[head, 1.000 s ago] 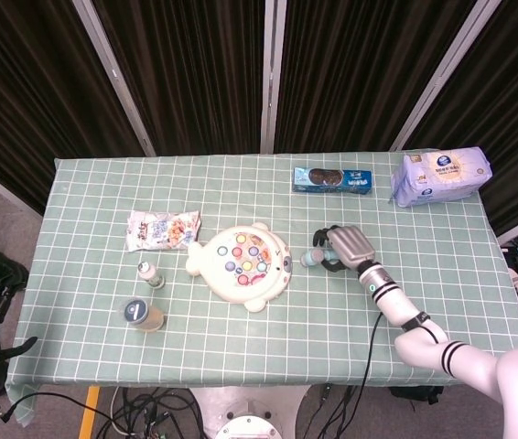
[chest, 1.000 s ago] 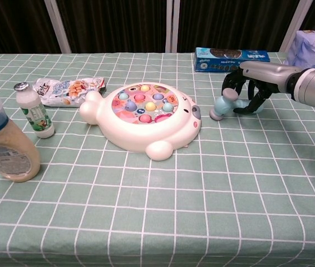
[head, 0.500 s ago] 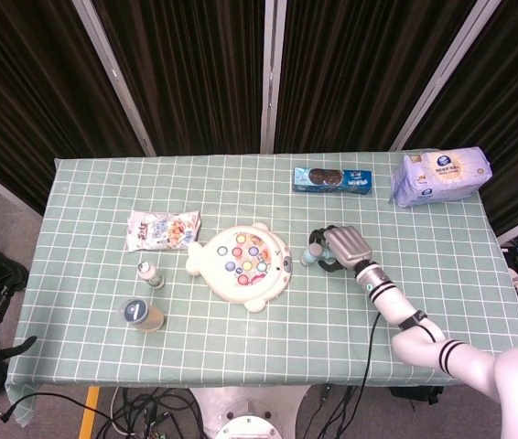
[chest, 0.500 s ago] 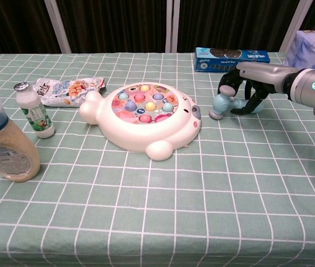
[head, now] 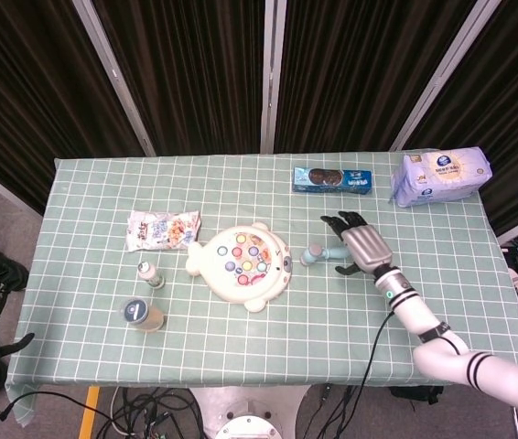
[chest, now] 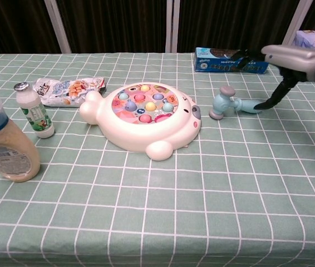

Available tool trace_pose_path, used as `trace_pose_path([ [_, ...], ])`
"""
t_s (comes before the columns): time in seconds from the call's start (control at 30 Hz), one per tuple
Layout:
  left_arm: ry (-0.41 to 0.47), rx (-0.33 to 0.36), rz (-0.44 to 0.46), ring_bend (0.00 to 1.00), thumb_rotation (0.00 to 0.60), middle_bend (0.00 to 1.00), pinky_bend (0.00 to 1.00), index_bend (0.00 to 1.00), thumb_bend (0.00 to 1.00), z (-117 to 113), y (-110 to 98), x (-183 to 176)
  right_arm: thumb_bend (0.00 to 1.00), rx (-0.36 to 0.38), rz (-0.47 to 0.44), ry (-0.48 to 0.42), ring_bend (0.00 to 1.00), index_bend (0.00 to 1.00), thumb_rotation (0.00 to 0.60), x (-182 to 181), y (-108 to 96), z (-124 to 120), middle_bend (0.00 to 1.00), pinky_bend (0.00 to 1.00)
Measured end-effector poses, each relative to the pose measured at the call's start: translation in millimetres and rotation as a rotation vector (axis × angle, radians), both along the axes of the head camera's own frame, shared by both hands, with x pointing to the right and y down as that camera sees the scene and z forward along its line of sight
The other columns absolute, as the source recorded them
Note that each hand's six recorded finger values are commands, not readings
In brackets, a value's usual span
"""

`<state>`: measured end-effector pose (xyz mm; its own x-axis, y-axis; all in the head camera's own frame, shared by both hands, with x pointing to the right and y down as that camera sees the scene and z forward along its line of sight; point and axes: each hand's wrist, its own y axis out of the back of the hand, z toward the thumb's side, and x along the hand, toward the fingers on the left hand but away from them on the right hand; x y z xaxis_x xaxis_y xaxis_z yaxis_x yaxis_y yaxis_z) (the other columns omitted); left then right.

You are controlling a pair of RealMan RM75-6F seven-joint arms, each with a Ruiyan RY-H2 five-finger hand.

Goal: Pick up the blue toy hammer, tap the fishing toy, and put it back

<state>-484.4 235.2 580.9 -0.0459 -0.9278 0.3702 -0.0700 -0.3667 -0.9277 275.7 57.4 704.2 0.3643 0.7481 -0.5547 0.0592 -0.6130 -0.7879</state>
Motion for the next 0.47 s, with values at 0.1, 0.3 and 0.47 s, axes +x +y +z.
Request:
trace_pose_path([
  [0.1, -0.001, 0.013, 0.001, 0.0, 0.6, 0.09, 0.0, 0.17, 0.0, 1, -2, -1, 0.14, 0.068, 0.039, 0.004, 0.02, 0.01, 0.6, 22, 8, -30, 0.13, 0.06],
  [0.3, -0.005, 0.021, 0.001, 0.0, 0.6, 0.09, 0.0, 0.17, 0.0, 2, -8, 0, 0.15, 0.218, 0.148, 0.05, 0.0, 0.0, 0.6, 74, 44, -100, 0.11, 0.06],
  [0.47, -0.011, 0.015, 0.004, 0.0, 0.6, 0.09, 0.0, 0.17, 0.0, 2, -11, 2, 0.15, 0.274, 0.233, 0.119, 0.0, 0.0, 0.6, 114, 95, -142, 0.11, 0.06],
])
